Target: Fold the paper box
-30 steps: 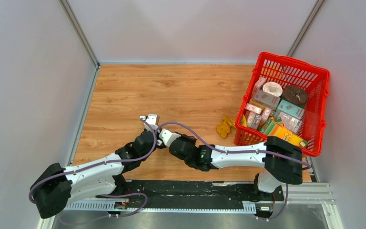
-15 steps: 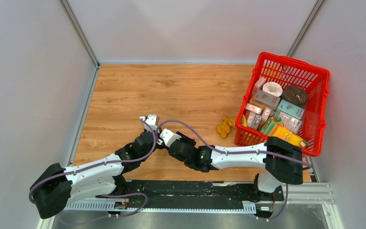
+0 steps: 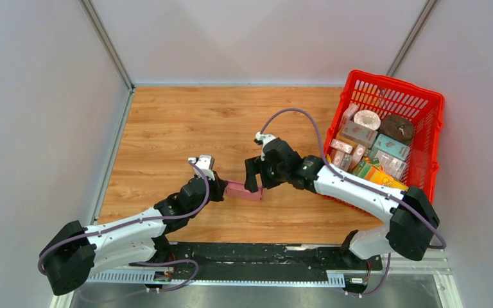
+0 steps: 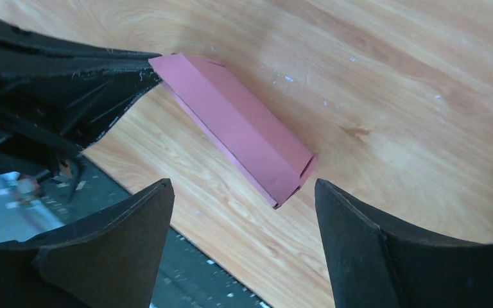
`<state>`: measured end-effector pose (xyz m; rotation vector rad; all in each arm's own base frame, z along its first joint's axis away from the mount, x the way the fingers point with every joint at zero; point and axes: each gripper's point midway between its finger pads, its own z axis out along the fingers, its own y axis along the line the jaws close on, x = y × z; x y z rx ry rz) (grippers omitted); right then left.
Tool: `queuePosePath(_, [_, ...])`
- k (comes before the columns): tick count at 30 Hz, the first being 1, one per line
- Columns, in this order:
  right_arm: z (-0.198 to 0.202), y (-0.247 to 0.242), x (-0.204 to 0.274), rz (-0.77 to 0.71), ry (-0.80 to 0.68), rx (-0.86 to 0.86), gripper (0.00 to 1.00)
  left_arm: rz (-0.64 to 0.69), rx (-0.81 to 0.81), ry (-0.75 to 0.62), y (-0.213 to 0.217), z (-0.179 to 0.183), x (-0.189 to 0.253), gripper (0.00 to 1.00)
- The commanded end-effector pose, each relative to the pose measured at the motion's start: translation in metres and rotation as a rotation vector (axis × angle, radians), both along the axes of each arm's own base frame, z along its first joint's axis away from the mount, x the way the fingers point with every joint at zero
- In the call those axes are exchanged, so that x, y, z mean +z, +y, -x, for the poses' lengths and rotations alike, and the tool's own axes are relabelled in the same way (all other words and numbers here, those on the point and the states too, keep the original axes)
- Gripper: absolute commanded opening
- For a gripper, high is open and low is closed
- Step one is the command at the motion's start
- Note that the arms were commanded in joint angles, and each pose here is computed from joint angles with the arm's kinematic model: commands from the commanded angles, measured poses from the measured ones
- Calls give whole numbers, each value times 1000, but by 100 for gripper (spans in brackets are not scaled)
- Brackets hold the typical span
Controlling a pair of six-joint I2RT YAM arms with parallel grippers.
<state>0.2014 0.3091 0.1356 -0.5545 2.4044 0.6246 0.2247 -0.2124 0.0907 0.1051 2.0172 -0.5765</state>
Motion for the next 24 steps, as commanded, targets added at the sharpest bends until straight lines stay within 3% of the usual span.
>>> queuePosePath(1, [28, 21, 16, -210, 308, 155, 83, -171, -55, 161, 24, 33, -60, 0])
queuePosePath(4, [15, 18, 13, -132, 224, 246, 82, -175, -61, 162, 24, 34, -60, 0])
queuePosePath(8, [-7, 3, -1, -39, 261, 124, 81, -169, -64, 162, 22, 33, -58, 0])
queuePosePath(12, [-15, 0, 4, -189, 335, -27, 82, -170, -63, 162, 22, 33, -57, 0])
queuePosePath(16, [-16, -20, -8, -194, 455, -261, 82, -179, -57, 171, 23, 33, -60, 0])
queuePosePath(19, [-11, -16, -12, -265, 544, -343, 81, -184, -49, 181, 24, 33, -61, 0])
queuePosePath(24, [-22, -10, -10, -366, 562, -430, 80, -171, 16, 205, 30, 32, -61, 0])
